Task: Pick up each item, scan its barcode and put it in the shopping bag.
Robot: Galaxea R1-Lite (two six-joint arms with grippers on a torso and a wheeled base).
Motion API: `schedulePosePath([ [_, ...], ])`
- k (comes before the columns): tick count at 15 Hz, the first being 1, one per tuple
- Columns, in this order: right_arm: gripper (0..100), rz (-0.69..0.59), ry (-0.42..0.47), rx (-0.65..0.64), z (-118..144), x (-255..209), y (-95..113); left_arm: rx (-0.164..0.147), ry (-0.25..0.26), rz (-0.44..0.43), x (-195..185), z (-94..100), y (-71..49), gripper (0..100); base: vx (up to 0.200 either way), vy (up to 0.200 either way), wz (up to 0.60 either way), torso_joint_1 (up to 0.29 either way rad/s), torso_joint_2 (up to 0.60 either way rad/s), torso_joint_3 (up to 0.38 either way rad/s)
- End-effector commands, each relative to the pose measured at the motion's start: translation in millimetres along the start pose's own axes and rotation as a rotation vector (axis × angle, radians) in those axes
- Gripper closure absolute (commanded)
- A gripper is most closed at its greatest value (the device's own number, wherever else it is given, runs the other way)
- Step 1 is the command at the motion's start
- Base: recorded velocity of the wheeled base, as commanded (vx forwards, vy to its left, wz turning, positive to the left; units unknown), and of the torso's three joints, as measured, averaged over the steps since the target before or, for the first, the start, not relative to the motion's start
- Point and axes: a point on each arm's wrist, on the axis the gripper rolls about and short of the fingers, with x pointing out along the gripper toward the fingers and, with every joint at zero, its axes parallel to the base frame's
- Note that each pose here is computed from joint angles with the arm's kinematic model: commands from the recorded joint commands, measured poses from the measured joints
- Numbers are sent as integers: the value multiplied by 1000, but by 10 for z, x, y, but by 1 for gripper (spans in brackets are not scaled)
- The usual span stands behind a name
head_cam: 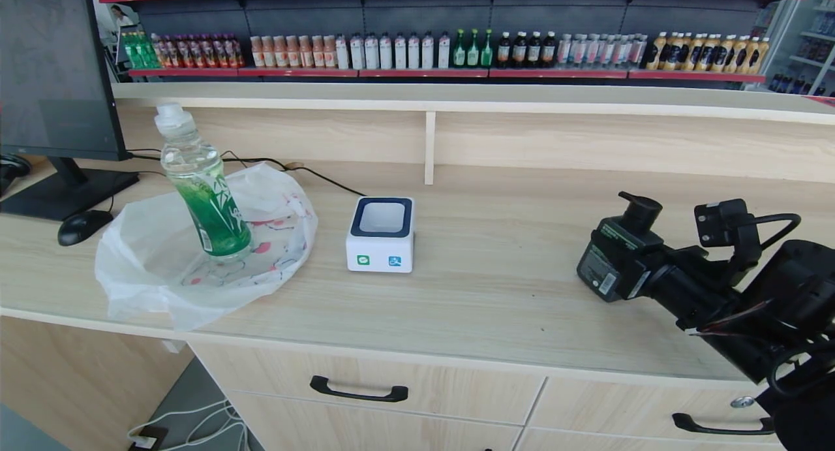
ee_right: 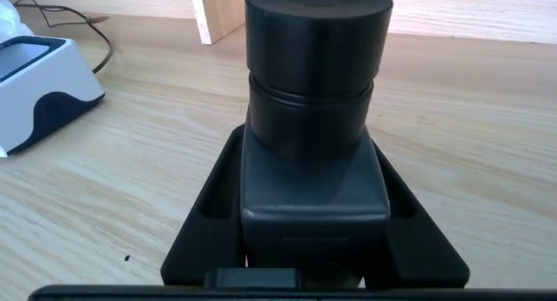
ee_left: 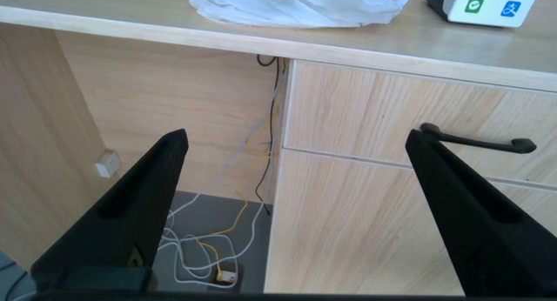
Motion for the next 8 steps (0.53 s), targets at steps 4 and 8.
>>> schedulePosePath([
  [4, 0, 7, 1, 6, -1, -4, 18, -2, -2, 0, 0, 1, 0, 0, 0, 0, 0, 0, 0, 0],
  [8, 0, 6, 13, 8, -42, 26, 14, -2, -2, 0, 0, 1, 0, 0, 0, 0, 0, 0, 0, 0],
])
